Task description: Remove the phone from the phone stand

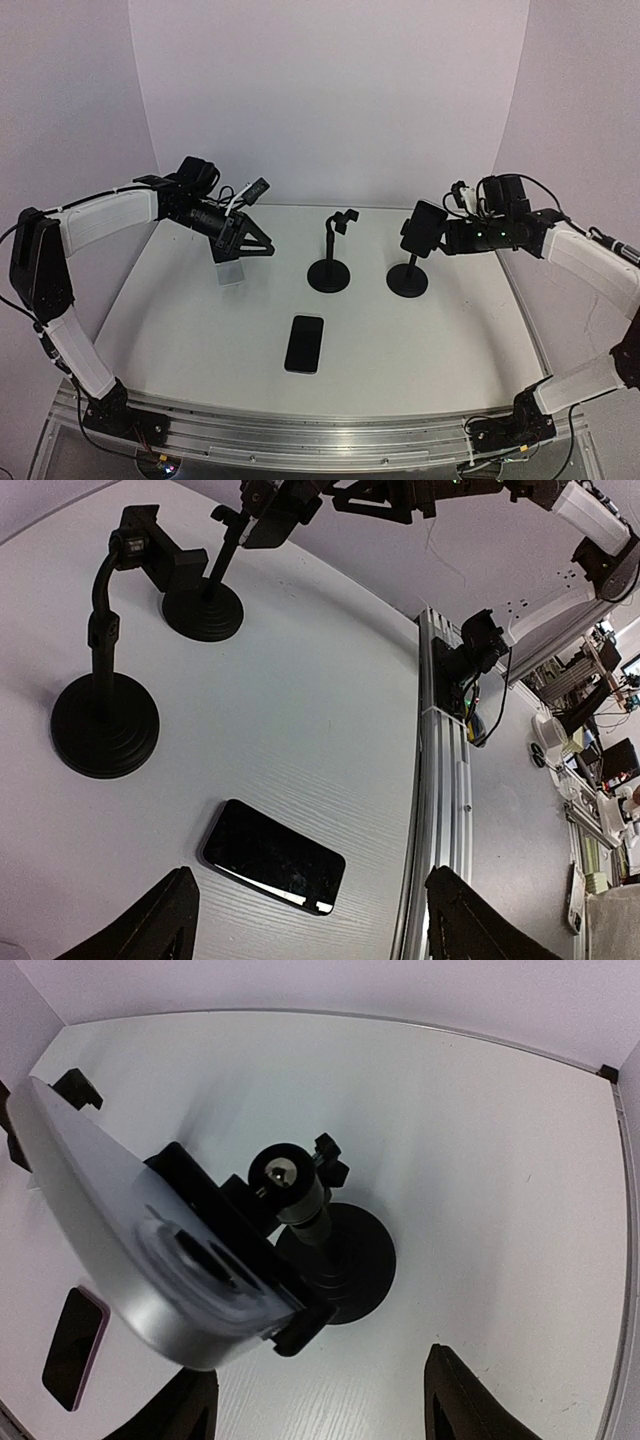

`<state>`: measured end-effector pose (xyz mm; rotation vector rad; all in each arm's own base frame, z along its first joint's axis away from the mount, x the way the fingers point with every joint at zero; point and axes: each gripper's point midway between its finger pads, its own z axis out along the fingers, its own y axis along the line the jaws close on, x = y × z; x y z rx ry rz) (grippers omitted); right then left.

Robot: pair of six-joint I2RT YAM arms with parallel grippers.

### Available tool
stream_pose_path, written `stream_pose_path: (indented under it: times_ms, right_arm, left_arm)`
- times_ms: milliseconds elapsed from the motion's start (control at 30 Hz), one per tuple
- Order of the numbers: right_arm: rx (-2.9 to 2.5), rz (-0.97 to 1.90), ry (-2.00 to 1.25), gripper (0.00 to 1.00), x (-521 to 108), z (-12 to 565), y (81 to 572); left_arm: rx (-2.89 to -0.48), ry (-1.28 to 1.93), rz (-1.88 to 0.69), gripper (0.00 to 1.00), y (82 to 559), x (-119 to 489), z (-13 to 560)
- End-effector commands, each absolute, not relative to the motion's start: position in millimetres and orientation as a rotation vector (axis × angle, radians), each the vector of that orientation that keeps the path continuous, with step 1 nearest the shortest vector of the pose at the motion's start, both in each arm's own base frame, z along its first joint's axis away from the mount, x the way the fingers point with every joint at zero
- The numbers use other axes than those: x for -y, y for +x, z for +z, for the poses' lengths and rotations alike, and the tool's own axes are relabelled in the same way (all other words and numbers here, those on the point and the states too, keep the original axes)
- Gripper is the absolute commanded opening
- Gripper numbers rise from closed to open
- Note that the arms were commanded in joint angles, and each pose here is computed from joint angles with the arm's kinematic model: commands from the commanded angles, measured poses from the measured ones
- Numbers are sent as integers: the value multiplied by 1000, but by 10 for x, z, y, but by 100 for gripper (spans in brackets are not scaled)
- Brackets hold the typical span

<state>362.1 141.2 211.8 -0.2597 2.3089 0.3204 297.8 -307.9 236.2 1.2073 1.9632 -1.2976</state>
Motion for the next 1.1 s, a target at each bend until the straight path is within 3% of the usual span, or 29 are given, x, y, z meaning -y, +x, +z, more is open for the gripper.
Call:
stream_pose_path:
  times_ms: [0, 733, 867, 1067]
  right_arm:
    - [-2109, 472, -477, 66, -1556, 2328, 3661]
    - [-1812, 649, -835, 67, -1607, 2242, 3892]
    - [-1765, 699, -862, 55, -1678, 2274, 3921]
    - [-1794, 703, -875, 54, -1684, 2080, 3966]
  left_arm:
    - [-1762, 1261, -1271, 77, 2968, 3124, 2781]
    - [-1710, 1232, -1255, 76, 3054, 3165, 2936]
    - [-1701, 1227, -1245, 75, 3065, 3165, 2962]
    - [-1682, 1228, -1241, 75, 3080, 3188, 3009]
